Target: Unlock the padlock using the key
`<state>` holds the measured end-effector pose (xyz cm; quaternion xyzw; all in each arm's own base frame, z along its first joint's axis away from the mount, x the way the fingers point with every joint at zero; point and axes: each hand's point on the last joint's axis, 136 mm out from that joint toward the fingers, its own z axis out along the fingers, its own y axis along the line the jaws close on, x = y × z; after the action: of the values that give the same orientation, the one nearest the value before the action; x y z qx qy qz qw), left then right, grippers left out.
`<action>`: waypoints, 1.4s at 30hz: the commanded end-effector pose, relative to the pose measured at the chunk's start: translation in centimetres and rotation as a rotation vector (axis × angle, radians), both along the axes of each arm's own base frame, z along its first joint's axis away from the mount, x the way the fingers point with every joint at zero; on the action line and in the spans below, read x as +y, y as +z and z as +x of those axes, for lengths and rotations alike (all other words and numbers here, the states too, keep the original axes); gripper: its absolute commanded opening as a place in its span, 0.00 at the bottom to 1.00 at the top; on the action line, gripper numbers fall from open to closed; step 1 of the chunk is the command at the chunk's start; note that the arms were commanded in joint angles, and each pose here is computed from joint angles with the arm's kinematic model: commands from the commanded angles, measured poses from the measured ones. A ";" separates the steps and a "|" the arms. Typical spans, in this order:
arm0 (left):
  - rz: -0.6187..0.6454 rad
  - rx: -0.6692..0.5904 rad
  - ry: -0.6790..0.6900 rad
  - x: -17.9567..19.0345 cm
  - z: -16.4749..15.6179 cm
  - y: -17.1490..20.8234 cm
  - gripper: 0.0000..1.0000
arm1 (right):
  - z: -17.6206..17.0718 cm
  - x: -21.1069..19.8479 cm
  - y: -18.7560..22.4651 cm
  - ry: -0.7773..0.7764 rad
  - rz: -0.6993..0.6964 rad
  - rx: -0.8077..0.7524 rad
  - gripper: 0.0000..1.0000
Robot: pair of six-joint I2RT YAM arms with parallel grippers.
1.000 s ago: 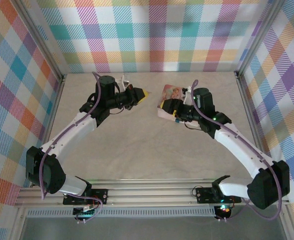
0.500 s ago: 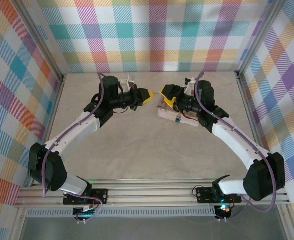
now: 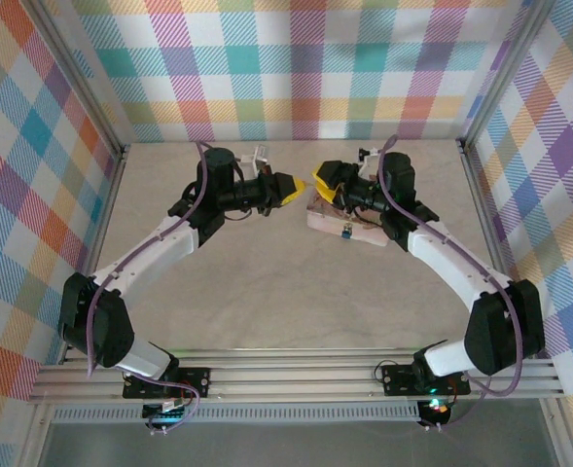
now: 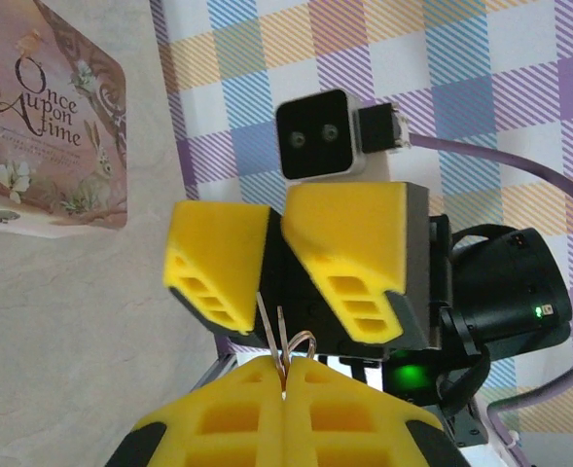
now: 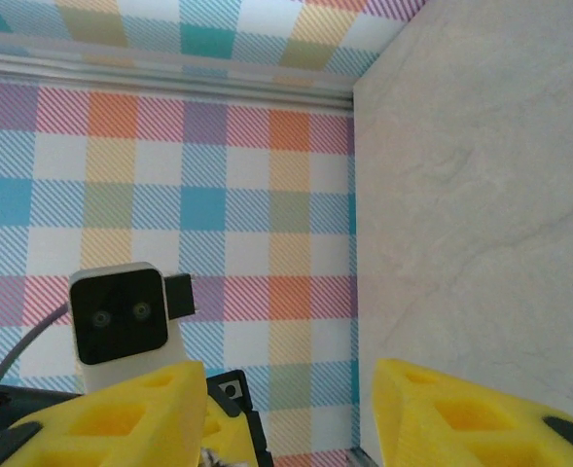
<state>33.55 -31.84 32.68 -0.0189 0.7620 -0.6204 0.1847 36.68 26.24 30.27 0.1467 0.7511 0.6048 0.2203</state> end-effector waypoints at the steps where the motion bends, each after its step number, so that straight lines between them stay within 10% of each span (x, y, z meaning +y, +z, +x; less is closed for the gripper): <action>1: -0.041 -0.055 -0.031 -0.9 -0.3 2.3 0.00 | -0.3 1.0 2.2 0.071 0.058 -0.044 0.47; 17: 0.084 -0.046 0.026 -1.3 -1.0 -1.0 0.00 | -1.2 2.0 4.1 0.195 0.129 -0.079 0.00; 27: 0.182 -0.058 0.026 -0.6 -1.3 -1.8 0.00 | -2.8 1.1 4.6 0.216 0.070 -0.202 0.00; 42: 0.194 -0.249 -0.036 0.9 -2.3 3.0 0.39 | -6.4 0.1 7.3 0.415 -0.338 -0.602 0.00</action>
<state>31.94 -31.68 33.25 0.0543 0.8031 -0.5433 0.2385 32.37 26.61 37.84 -0.1330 0.7567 0.5582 0.3133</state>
